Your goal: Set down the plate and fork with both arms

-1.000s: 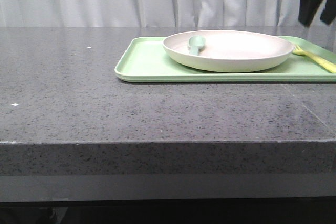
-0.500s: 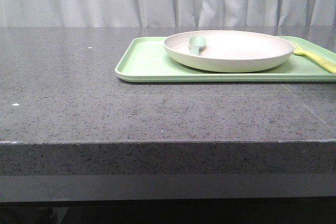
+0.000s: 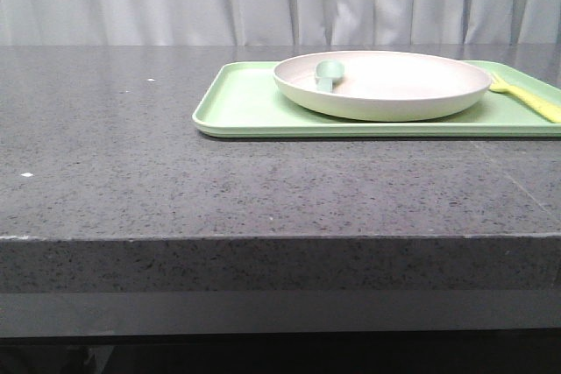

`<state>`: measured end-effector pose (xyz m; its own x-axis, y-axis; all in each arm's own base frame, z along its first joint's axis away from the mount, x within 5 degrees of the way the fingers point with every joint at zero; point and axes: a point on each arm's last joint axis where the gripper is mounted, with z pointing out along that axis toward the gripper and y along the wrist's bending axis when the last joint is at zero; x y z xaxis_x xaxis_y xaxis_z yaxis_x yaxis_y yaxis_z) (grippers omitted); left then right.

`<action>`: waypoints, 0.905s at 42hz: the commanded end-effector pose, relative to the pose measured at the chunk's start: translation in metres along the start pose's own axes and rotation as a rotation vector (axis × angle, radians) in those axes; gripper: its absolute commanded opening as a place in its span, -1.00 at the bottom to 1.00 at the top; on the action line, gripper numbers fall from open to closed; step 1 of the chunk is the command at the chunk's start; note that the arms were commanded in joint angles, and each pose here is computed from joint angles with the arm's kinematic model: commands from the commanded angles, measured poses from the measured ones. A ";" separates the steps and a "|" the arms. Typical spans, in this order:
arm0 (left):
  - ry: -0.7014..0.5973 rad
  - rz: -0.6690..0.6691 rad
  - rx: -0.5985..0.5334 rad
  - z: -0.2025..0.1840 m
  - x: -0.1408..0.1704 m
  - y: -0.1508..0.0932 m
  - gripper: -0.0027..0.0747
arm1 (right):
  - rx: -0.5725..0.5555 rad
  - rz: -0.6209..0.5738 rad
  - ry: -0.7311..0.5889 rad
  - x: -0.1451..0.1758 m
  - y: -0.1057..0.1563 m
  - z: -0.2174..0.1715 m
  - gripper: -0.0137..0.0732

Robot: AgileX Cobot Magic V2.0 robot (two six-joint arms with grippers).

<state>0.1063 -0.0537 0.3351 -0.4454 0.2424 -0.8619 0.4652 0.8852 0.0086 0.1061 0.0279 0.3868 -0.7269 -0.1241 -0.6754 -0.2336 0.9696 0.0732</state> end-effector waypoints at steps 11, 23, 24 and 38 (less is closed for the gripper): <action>-0.101 -0.013 -0.004 -0.006 -0.014 0.000 -0.77 | 0.092 0.012 -0.215 0.050 -0.007 -0.024 0.12; -0.101 -0.013 -0.004 -0.006 -0.014 0.000 -0.77 | 0.101 0.028 -0.225 0.057 -0.008 -0.024 0.11; -0.101 -0.013 -0.004 -0.006 -0.014 0.000 -0.77 | 0.099 0.029 -0.222 0.058 -0.008 -0.024 0.09; -0.103 -0.020 -0.004 -0.006 -0.014 0.000 -0.98 | 0.026 0.058 -0.242 0.056 -0.002 -0.024 -0.83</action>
<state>0.1063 -0.0537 0.3351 -0.4483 0.2368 -0.8619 0.4624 0.8867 0.0032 0.0471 0.0119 0.3543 -0.6333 -0.0485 -0.7724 -0.1656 0.9834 0.0739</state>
